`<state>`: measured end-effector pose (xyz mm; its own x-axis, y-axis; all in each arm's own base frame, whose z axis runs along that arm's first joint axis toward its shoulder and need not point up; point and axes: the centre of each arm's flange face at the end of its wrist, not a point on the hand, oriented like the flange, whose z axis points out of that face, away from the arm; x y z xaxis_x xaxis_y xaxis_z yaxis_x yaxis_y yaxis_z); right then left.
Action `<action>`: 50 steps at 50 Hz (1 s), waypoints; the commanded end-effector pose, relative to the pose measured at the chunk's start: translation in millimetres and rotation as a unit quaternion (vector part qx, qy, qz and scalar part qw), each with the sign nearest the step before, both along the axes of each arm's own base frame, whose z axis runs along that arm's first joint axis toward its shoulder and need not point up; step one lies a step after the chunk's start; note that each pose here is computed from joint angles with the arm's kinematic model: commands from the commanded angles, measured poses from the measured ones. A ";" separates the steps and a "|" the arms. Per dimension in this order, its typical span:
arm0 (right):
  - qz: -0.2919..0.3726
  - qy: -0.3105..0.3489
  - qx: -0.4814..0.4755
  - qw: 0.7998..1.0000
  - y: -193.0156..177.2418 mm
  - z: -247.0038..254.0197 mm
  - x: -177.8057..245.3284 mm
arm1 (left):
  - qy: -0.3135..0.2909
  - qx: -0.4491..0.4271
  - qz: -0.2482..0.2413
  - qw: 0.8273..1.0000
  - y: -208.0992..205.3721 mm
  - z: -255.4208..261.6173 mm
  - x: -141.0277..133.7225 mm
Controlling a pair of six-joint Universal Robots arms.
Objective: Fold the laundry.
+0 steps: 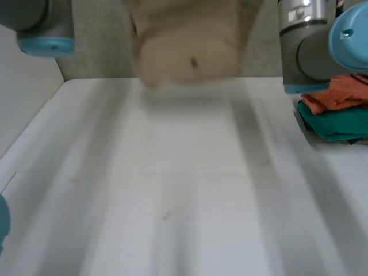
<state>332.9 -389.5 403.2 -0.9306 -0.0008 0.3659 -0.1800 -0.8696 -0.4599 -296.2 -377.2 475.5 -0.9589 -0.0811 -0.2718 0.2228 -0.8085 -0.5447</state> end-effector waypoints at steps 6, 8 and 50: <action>0.078 0.087 0.136 0.984 6.1 -70.7 6.6 | -0.046 0.205 -0.023 0.977 5.4 -89.4 12.1; 0.090 0.100 0.164 0.977 10.9 -87.7 6.6 | -0.058 0.242 -0.024 0.968 8.5 -114.2 11.3; 0.006 0.439 0.647 0.623 168.4 -232.6 -80.8 | -0.367 0.624 -0.006 0.690 180.6 -280.2 32.5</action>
<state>256.8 -216.0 181.9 -0.3623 -0.8382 0.4076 -0.8545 0.1240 -0.5045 -254.7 -190.2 189.8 -0.5180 0.6747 -0.5257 0.8236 0.2274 -0.5196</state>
